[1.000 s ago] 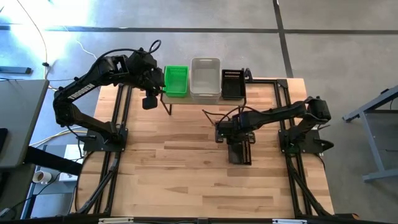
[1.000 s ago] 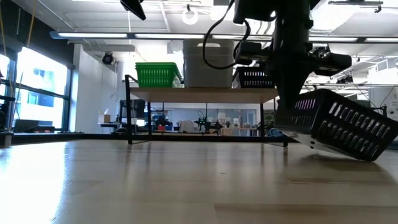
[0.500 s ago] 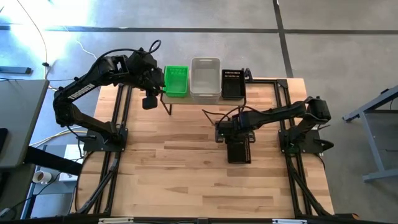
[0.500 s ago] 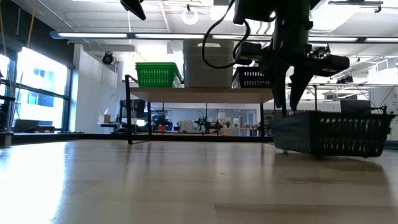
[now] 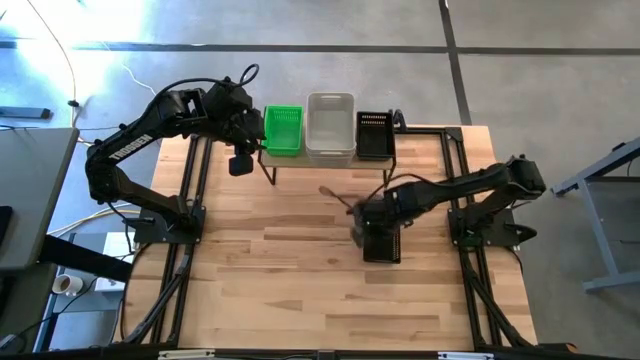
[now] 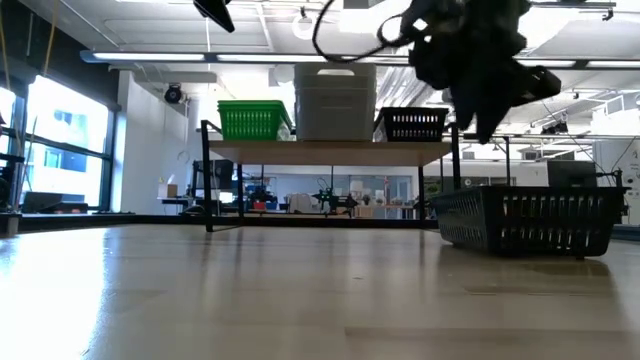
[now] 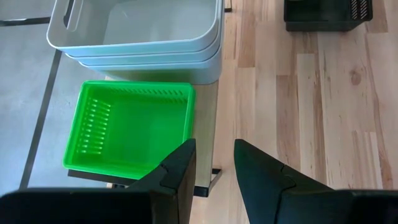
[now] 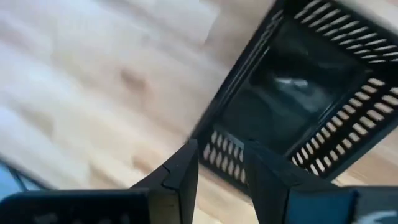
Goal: Stack baskets on shelf by color
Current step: Stack the black bin on the black bin on the shelf
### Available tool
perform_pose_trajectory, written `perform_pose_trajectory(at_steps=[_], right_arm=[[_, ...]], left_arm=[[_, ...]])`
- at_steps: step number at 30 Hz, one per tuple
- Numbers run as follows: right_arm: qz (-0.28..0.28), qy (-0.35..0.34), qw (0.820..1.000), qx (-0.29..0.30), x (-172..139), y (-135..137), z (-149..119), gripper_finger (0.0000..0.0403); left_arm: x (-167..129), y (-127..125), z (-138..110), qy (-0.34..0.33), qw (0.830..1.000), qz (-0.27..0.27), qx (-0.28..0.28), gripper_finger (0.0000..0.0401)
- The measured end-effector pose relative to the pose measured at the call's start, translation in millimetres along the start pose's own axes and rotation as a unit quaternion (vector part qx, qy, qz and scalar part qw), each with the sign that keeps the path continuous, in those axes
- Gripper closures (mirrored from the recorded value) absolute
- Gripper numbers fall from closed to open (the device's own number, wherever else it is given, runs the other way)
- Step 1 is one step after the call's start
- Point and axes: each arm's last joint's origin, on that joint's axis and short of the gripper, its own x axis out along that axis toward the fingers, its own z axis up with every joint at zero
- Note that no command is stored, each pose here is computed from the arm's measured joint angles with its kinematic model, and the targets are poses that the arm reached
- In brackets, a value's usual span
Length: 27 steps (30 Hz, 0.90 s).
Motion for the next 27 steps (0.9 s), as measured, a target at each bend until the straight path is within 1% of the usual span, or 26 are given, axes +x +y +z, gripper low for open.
perform_pose_trajectory(at_steps=[2,4,6,8,11,14,16,18,23,27], right_arm=[[0.003,0.015,0.998,-0.065,0.8,2.6,-9.7,0.0291],[0.008,0.030,0.990,-0.138,1.6,5.1,-18.9,0.0291],[0.009,0.035,0.978,-0.205,2.3,6.7,-26.5,0.0291],[0.008,0.033,0.965,-0.261,2.8,8.1,-33.1,0.0291],[0.008,0.032,0.944,-0.328,3.4,9.8,-41.8,0.0288],[0.003,0.027,0.922,-0.387,4.0,10.8,-50.0,0.0279],[-0.008,0.011,0.909,-0.416,4.5,11.3,-54.1,0.0274],[-0.016,-0.002,0.902,-0.431,4.6,11.6,-56.3,0.0270],[-0.015,-0.004,0.900,-0.436,6.7,13.1,-56.5,0.0268],[-0.027,0.016,0.895,-0.445,21.8,15.8,-56.1,0.0268]], left_arm=[[-0.1,0.0,0.0,0.000,1.000,0.000,0.000,0.0300],[0.0,0.0,0.0,0.000,1.000,0.000,0.000,0.0300],[-0.1,0.1,0.0,0.000,1.000,0.000,-0.002,0.0300],[-0.1,0.0,0.0,0.000,1.000,0.000,-0.012,0.0300],[-0.1,0.1,0.0,0.000,1.000,0.000,-0.026,0.0300],[-0.1,0.0,0.0,0.000,1.000,0.000,-0.028,0.0300],[0.0,0.0,0.0,0.000,1.000,0.000,-0.031,0.0300],[0.0,0.1,0.0,0.000,0.999,0.000,-0.037,0.0300],[-0.1,0.0,0.0,0.000,0.999,0.000,-0.040,0.0300],[0.0,0.1,0.0,0.000,0.999,0.000,-0.041,0.0300]])
